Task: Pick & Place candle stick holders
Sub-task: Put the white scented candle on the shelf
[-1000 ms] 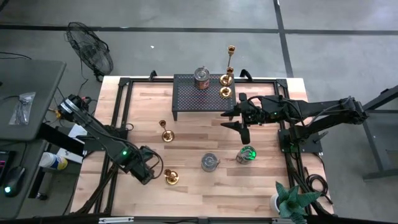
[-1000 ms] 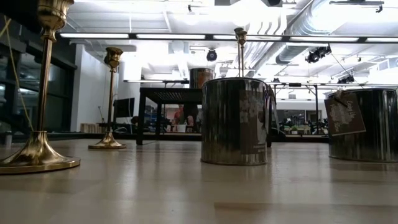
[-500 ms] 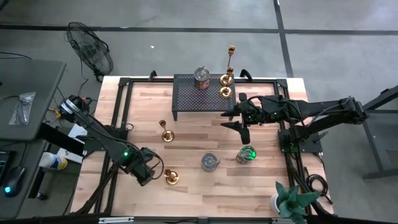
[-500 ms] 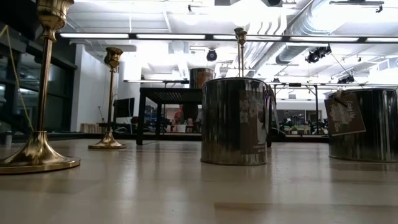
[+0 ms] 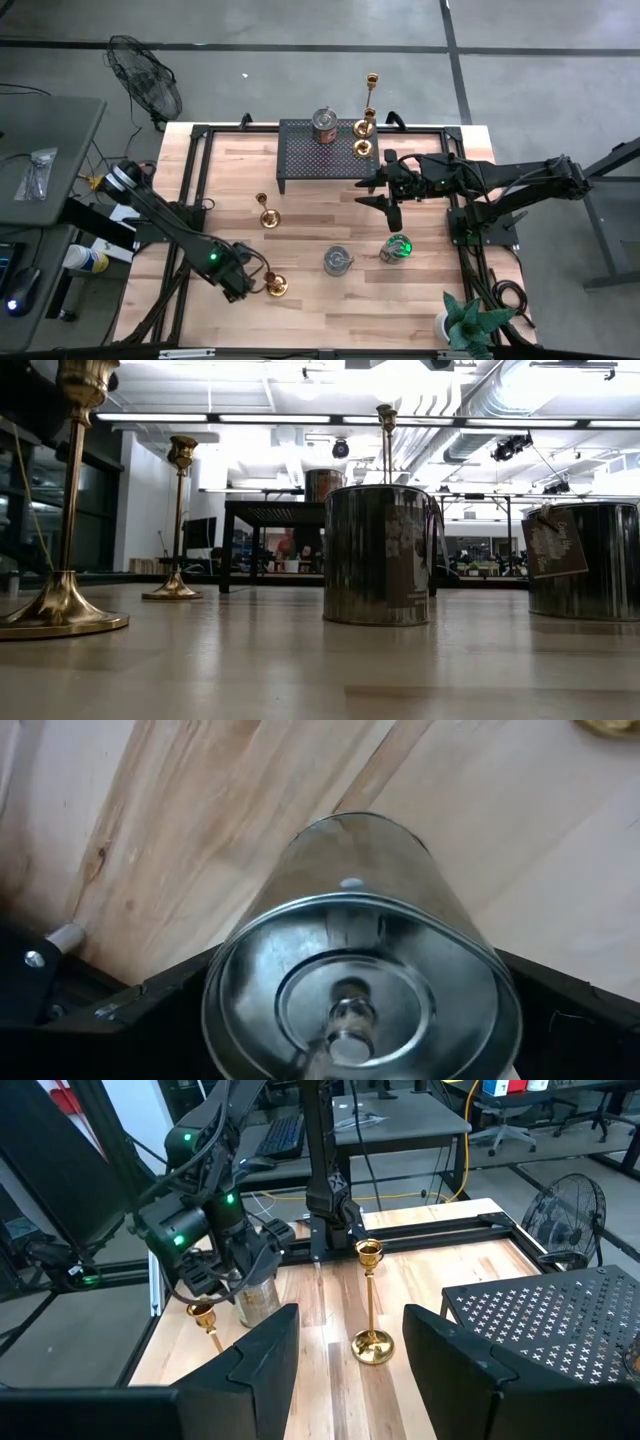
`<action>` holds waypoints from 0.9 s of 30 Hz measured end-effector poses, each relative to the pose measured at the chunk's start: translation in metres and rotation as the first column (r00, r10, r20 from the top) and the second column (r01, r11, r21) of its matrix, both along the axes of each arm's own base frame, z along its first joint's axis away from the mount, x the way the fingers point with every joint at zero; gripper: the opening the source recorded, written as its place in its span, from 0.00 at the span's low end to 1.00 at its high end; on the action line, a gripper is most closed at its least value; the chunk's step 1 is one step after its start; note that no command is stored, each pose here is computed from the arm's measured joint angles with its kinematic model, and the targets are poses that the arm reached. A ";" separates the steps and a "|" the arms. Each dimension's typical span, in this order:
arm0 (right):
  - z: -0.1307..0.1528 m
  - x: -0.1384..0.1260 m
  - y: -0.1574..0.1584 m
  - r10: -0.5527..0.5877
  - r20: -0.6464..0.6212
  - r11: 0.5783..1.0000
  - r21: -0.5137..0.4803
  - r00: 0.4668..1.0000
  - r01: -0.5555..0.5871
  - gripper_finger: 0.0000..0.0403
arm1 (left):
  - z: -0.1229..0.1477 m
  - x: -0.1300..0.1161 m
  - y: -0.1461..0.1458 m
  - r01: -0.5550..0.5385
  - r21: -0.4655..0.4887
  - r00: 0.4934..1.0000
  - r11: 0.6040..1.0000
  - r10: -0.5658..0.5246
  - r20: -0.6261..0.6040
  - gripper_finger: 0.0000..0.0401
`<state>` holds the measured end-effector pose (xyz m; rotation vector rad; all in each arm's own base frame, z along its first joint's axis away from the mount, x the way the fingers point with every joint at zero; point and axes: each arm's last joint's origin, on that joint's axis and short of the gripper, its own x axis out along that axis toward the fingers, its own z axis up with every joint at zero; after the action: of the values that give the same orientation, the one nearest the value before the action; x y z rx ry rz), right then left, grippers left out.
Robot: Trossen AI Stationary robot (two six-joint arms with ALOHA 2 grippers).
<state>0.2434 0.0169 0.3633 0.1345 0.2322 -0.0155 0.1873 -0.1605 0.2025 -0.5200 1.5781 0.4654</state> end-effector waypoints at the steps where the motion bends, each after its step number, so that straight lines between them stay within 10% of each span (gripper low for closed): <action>1: 0.000 0.000 0.000 0.000 0.000 1.000 0.000 1.000 0.000 0.43 | -0.002 0.001 -0.001 0.009 -0.002 1.000 1.000 -0.009 -0.005 0.97; 27: 0.000 0.000 0.000 0.001 0.000 1.000 0.000 1.000 -0.001 0.43 | -0.006 0.003 -0.003 0.044 -0.013 0.999 0.999 -0.044 -0.016 0.97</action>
<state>0.2434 0.0170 0.3633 0.1345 0.2321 -0.0150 0.1901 -0.1636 0.1967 -0.4912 1.6056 0.4281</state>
